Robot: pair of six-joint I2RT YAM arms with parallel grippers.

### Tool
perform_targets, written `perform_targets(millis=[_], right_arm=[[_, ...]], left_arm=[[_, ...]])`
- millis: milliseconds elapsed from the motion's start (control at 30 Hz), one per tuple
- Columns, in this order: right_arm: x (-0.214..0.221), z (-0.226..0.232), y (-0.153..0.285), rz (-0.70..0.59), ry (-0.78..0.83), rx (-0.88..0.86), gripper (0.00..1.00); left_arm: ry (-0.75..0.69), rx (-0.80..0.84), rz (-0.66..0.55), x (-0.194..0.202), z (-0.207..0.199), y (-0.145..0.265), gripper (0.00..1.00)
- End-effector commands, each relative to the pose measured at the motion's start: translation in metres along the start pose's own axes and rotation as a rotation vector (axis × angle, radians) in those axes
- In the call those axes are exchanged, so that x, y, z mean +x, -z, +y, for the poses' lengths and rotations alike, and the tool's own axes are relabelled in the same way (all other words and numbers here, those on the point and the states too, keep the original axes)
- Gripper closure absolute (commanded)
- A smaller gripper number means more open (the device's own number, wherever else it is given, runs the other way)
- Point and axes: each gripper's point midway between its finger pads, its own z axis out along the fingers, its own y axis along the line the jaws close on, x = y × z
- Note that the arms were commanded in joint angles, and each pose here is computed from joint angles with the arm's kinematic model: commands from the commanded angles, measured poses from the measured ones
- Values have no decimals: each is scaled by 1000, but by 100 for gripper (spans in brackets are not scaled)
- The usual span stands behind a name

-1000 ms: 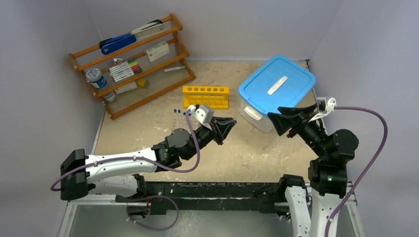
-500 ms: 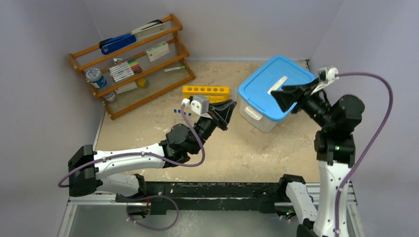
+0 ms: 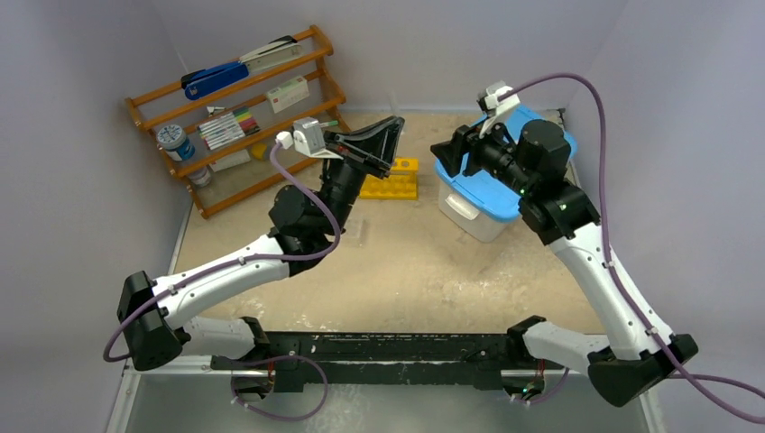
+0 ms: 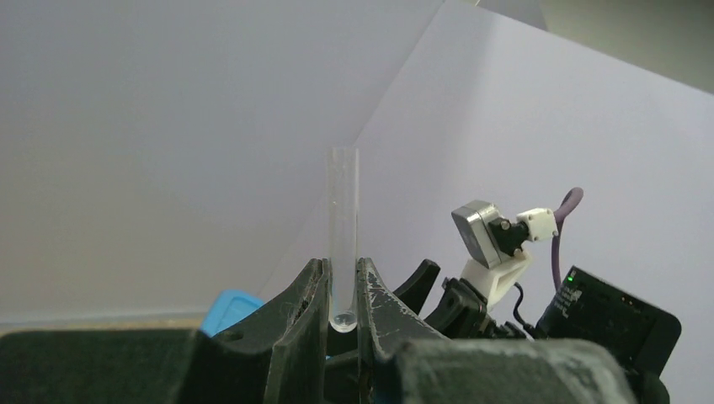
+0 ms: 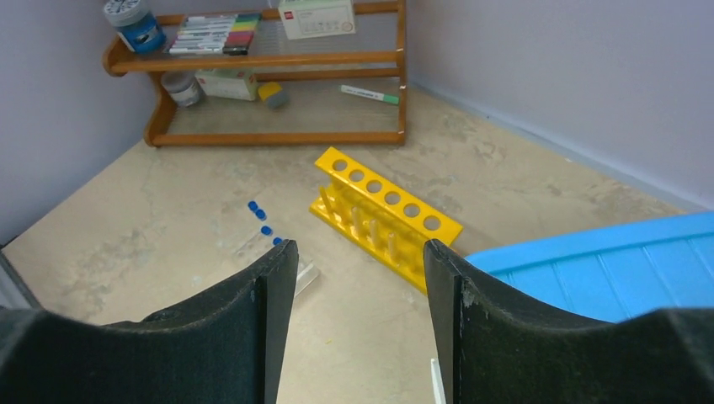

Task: Organize the chemistry lab equipment
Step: Pick up the test tube at the center of the board.

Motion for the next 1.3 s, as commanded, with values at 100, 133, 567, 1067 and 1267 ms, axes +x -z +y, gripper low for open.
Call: perform_targets(millis=[100, 133, 567, 1067, 1267], right_arm=[[-44, 38, 13, -191, 44, 79, 40], [-45, 44, 14, -194, 36, 73, 40], [-56, 81, 3, -235, 31, 22, 40], [-84, 87, 15, -300, 8, 2, 43], [-83, 82, 13, -296, 24, 29, 52]], left_arm=[[131, 156, -17, -47, -25, -10, 90], [140, 164, -8, -46, -24, -11, 91], [203, 261, 54, -17, -27, -9, 92], [117, 237, 100, 6, -9, 4, 94], [133, 268, 119, 5, -17, 4, 96]])
